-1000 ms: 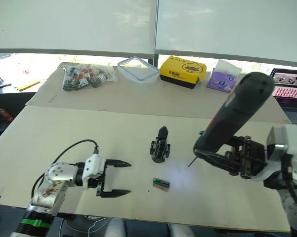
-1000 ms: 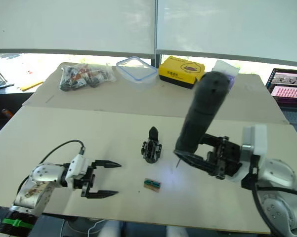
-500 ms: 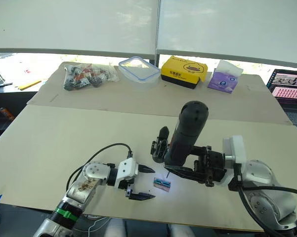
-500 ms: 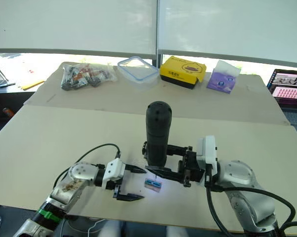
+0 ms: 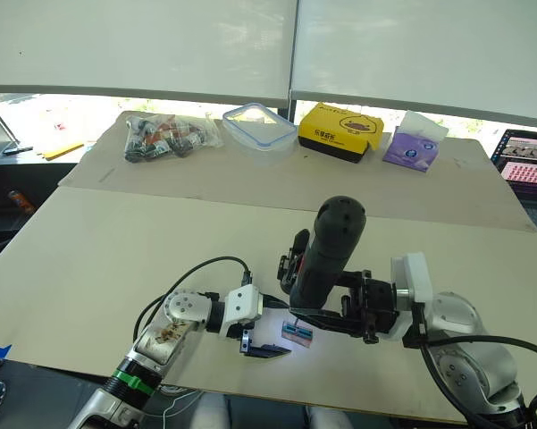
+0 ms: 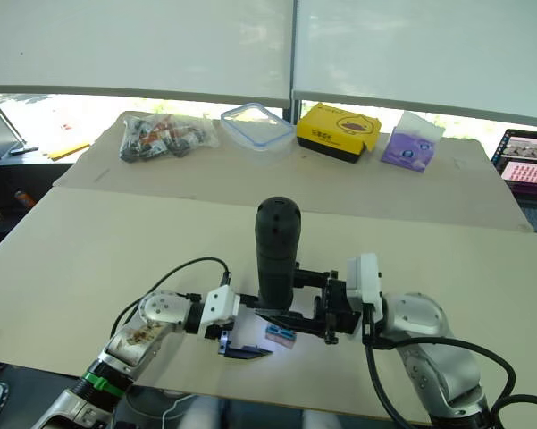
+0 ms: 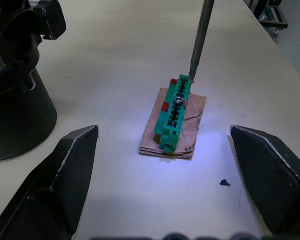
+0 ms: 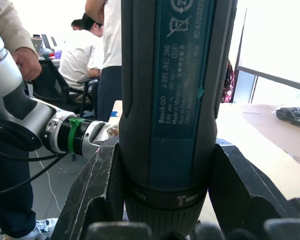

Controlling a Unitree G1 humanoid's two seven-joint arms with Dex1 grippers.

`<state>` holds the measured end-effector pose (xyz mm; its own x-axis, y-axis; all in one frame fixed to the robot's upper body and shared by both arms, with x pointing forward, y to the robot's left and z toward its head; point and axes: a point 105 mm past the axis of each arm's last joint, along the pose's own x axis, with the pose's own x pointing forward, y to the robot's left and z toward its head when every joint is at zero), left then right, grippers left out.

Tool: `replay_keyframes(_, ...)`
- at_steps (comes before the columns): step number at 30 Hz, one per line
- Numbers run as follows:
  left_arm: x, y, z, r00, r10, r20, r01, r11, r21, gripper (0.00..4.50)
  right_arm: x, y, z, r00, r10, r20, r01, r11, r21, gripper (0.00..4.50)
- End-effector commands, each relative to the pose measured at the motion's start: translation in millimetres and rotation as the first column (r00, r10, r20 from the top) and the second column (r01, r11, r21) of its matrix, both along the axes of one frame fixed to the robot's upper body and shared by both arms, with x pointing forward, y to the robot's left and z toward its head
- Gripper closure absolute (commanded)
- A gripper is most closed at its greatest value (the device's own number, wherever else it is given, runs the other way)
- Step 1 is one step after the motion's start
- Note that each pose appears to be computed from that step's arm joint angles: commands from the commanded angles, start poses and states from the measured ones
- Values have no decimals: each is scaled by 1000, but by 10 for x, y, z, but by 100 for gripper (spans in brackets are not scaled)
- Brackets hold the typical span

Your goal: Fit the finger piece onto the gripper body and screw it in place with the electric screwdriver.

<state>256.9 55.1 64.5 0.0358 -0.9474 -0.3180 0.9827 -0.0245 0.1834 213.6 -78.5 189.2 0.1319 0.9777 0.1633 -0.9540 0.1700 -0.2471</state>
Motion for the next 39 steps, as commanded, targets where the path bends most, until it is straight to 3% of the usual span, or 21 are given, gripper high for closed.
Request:
replay_keyframes(1, -83, -49, -104, 999, -25, -30, 25, 999, 20, 6, -45, 24, 124, 997, 15, 80, -18, 999, 34, 257)
replay_keyframes(39, -161, -99, -237, 997, -58, -43, 59, 998, 30, 6, -8, -35, 51, 999, -4, 54, 3, 1000, 3, 257)
